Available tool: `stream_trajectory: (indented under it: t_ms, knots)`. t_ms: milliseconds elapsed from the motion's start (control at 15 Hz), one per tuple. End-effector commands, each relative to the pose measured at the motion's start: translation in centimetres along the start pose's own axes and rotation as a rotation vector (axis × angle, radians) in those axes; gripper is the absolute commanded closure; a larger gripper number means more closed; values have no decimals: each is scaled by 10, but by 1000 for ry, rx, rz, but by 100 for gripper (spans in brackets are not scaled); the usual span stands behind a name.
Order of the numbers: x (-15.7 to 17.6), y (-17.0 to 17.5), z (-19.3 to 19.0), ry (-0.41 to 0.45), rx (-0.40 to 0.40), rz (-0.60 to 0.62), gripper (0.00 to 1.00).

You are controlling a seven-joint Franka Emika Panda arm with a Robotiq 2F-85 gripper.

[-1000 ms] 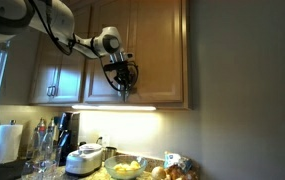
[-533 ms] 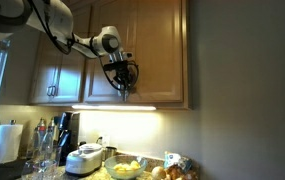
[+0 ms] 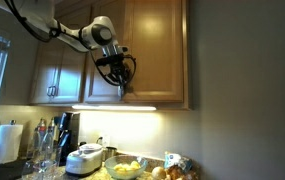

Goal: Open the doors of the upper cabinet on the right

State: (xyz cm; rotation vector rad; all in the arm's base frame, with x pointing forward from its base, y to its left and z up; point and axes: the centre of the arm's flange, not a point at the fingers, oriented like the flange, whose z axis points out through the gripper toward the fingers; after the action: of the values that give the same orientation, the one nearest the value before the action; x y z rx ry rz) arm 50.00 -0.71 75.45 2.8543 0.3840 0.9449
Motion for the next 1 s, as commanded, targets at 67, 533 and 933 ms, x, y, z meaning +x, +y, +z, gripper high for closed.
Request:
stream_trajectory:
  t_ms: [67, 533, 933]
  knots:
    - [-81, 34, -51, -13, -88, 23, 93]
    - [-163, 101, -90, -205, -205, 141, 93]
    - [-194, 127, -89, -386, -381, 128, 42]
